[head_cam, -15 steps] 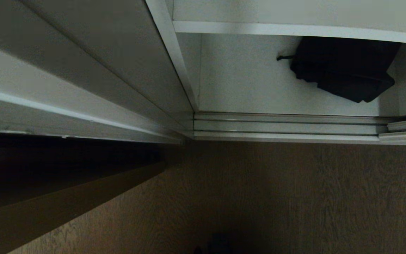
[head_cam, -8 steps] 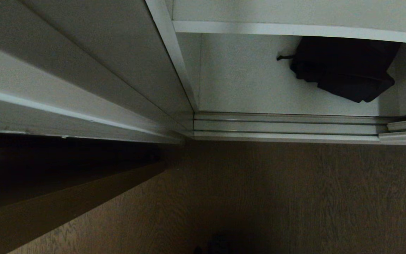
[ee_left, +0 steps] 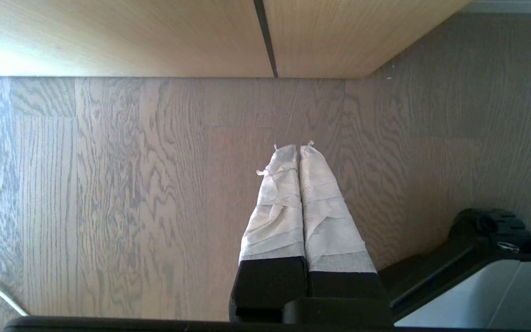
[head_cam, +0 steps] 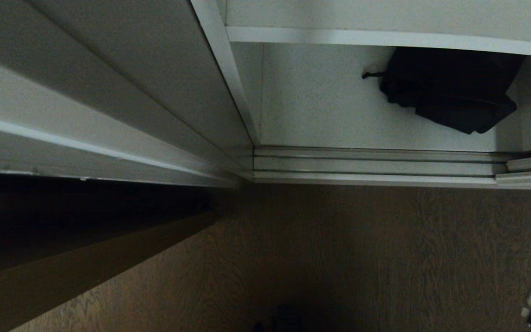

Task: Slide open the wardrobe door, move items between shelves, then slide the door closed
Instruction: Place the bag on the higher shelf

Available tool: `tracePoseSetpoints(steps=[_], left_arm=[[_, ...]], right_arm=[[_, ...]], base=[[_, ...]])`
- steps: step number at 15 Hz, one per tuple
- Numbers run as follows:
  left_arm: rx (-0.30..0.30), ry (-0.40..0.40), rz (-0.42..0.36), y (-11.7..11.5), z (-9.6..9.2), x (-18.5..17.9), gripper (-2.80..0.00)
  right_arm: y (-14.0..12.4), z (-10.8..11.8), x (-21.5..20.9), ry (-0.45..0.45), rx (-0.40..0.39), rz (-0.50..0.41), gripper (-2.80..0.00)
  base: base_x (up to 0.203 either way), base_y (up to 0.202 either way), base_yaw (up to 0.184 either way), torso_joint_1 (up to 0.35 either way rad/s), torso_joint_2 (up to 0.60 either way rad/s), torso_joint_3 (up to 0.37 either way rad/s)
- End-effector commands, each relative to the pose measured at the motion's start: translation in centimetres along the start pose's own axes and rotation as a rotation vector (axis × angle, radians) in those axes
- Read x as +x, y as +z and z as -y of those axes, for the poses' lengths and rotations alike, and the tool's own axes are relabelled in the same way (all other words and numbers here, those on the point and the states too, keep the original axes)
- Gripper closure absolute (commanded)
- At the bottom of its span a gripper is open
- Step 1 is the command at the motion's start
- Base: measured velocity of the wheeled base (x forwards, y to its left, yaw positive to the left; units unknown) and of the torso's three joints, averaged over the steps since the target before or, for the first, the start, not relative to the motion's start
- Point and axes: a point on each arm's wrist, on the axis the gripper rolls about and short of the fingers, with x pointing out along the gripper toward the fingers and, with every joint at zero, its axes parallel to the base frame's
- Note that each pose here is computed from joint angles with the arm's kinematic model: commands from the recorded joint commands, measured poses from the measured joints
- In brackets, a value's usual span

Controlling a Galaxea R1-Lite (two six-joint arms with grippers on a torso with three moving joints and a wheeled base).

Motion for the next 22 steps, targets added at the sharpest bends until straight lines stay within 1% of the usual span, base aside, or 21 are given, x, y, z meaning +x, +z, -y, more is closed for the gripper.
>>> tracePoseSetpoints(steps=[1,4,7,8,11,13,15,16,17,20,22], left_arm=[[0.000,0.000,0.000,0.0,0.0,0.0,0.00],[0.000,0.001,0.000,0.0,0.0,0.0,0.00],[0.000,0.000,0.001,0.0,0.0,0.0,0.00],[0.000,0.000,0.000,0.0,0.0,0.0,0.00],[0.000,0.000,0.000,0.0,0.0,0.0,0.00],[0.000,0.001,0.000,0.0,0.0,0.0,0.00],[0.000,0.001,0.000,0.0,0.0,0.0,0.00],[0.000,0.001,0.000,0.0,0.0,0.0,0.00],[0.000,0.000,0.000,0.0,0.0,0.0,0.00],[0.000,0.001,0.000,0.0,0.0,0.0,0.00],[0.000,0.000,0.000,0.0,0.0,0.0,0.00]], right_arm=[[0.0,1.1,3.2,0.036,-0.064,-0.026,0.00],[0.3,1.8,6.4,0.007,-0.084,-0.005,0.00],[0.6,2.3,9.3,-0.061,-0.089,0.041,0.00],[0.8,2.6,10.3,-0.091,-0.091,0.071,0.00],[1.6,4.0,12.5,-0.241,-0.101,0.186,0.00],[2.2,5.0,13.5,-0.301,-0.129,0.240,0.00],[2.7,6.1,14.0,-0.359,-0.142,0.278,0.00],[3.0,6.6,14.5,-0.396,-0.148,0.314,0.00],[3.1,6.9,15.2,-0.420,-0.152,0.338,-2.80],[3.0,6.4,16.2,-0.407,-0.156,0.345,-2.80],[3.0,6.6,16.9,-0.417,-0.158,0.360,-2.80]], base=[[0.000,0.000,0.000,0.000,0.00,0.000],[0.000,0.000,0.000,0.000,0.00,0.000],[0.000,0.000,0.000,0.000,0.00,0.000],[0.000,0.000,0.000,0.000,0.00,0.000],[0.000,0.000,0.000,0.000,0.00,0.000],[0.000,0.000,0.000,0.000,0.00,0.000],[0.000,0.000,0.000,0.000,0.00,0.000],[0.000,0.000,0.000,0.000,0.00,0.000],[0.000,0.000,0.000,0.000,0.00,0.000],[0.000,0.000,0.000,0.000,0.00,0.000],[0.000,0.000,0.000,0.000,0.00,0.000]])
